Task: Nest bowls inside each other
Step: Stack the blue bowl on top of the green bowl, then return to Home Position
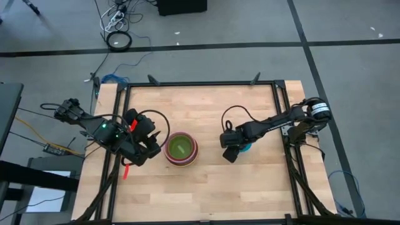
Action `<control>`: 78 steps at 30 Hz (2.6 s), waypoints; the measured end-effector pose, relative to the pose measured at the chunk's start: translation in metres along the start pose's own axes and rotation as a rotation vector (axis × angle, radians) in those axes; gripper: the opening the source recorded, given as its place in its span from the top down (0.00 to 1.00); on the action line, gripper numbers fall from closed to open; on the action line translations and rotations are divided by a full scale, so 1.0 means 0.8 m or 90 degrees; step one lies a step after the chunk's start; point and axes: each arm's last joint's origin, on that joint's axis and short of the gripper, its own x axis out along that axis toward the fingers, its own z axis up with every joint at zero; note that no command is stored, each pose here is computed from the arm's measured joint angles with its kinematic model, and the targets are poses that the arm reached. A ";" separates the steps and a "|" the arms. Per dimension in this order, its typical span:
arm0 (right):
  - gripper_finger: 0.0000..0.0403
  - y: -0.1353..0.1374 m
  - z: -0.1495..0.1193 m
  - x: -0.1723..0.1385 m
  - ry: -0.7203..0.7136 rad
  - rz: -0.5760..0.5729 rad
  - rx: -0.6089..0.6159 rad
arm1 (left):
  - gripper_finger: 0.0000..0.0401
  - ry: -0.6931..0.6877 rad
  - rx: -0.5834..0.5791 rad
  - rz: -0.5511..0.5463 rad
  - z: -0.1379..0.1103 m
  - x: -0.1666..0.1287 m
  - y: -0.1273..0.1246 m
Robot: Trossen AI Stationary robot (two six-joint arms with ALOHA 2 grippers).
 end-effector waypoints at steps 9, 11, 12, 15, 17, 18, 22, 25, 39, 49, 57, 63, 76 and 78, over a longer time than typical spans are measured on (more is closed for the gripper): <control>0.82 -0.010 -0.001 0.025 -0.029 0.073 -0.024 | 0.50 -0.005 0.000 0.004 0.000 0.000 0.000; 0.94 -0.006 0.000 0.019 -0.024 0.072 -0.052 | 0.50 -0.005 0.000 0.004 0.000 0.000 0.000; 0.97 -0.003 0.002 0.013 -0.025 0.070 -0.069 | 0.50 -0.005 0.000 0.004 0.000 0.000 0.000; 0.99 0.010 0.013 -0.013 -0.031 0.042 -0.093 | 0.50 -0.007 0.001 0.005 0.000 0.000 0.000; 1.00 0.021 0.023 -0.035 -0.047 0.019 -0.124 | 0.50 -0.014 0.000 0.010 0.001 0.000 0.001; 1.00 0.027 0.028 -0.047 -0.069 0.011 -0.136 | 0.50 -0.016 0.000 0.012 0.001 0.000 0.001; 1.00 0.053 0.054 -0.098 -0.174 0.037 -0.179 | 0.50 -0.030 0.000 0.021 0.002 0.000 0.001; 1.00 0.071 0.074 -0.127 -0.249 0.079 -0.217 | 0.50 -0.040 0.000 0.028 0.002 0.000 0.002; 1.00 0.140 0.148 -0.097 -0.358 0.227 -0.348 | 0.50 -0.051 0.001 0.037 0.003 0.000 0.002; 0.83 0.161 0.168 -0.069 -0.319 0.240 -0.367 | 0.50 -0.050 0.002 0.037 0.003 0.000 0.002; 0.69 0.156 0.167 -0.090 -0.337 0.246 -0.354 | 0.50 -0.050 0.001 0.036 0.003 0.000 0.002; 0.68 0.155 0.167 -0.113 -0.377 0.268 -0.364 | 0.50 -0.052 0.004 0.038 0.003 0.000 0.002; 0.68 0.140 0.131 -0.212 -0.481 0.322 -0.513 | 0.50 -0.321 -0.049 0.167 0.031 0.008 -0.019; 0.68 0.124 0.123 -0.252 -0.546 0.327 -0.538 | 0.50 -0.344 -0.047 0.226 0.047 0.018 -0.018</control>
